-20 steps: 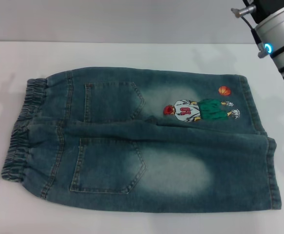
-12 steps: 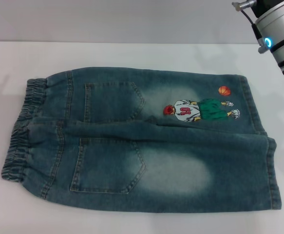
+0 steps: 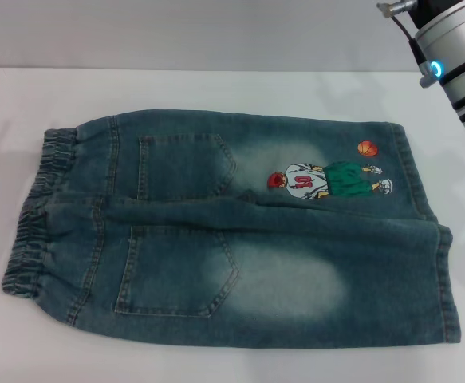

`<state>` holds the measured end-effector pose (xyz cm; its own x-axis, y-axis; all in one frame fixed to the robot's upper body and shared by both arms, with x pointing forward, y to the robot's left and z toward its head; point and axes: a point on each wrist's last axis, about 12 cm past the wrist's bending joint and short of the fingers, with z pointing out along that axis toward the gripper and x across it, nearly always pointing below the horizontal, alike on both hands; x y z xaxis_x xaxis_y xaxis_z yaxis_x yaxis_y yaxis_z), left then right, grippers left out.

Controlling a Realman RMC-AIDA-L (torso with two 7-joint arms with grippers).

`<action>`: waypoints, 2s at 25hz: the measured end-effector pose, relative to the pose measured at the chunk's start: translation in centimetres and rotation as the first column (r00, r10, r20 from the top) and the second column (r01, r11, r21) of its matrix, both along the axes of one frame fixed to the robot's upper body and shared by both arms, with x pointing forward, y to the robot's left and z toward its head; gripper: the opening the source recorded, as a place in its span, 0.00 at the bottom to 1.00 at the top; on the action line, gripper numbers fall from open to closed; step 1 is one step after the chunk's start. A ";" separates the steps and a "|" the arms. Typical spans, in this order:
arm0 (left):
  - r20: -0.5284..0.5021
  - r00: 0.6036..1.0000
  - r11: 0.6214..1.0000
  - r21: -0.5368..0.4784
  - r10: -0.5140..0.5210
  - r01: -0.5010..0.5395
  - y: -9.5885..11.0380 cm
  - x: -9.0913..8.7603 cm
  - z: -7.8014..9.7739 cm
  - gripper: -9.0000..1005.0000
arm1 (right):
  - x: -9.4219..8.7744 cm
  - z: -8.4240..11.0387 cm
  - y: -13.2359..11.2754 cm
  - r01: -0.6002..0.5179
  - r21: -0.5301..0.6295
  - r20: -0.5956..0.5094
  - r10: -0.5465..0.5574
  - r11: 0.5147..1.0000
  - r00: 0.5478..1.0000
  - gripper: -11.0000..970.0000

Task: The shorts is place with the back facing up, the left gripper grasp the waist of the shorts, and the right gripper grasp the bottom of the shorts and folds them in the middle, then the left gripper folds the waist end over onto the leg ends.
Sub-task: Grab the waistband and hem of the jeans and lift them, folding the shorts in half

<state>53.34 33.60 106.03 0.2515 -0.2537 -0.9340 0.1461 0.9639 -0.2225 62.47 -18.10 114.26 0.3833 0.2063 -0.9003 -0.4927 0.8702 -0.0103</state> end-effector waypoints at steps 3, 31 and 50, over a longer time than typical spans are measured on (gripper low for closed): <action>-0.042 0.999 0.998 -0.052 -0.034 0.032 0.6 0.6 0.1 0.84 | -0.1 -0.2 -0.1 0.000 0.001 -0.006 0.000 1.000 1.000 0.64; -0.507 0.472 0.674 -0.357 -0.721 0.647 9.4 0.1 10.7 0.84 | -2.0 -3.0 -2.7 0.062 0.013 -0.088 -0.061 0.998 0.994 0.64; -0.709 0.227 0.712 -0.518 -0.667 0.474 10.8 -3.1 7.4 0.84 | -1.5 -3.5 -3.1 0.076 -0.030 -0.127 -0.079 0.997 0.989 0.64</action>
<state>50.24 44.36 113.47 -0.8576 -0.1447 -0.4935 0.3006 0.6376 -0.7093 61.00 -21.17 110.80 0.2788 0.1576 -0.9473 -0.4226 0.9059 0.0263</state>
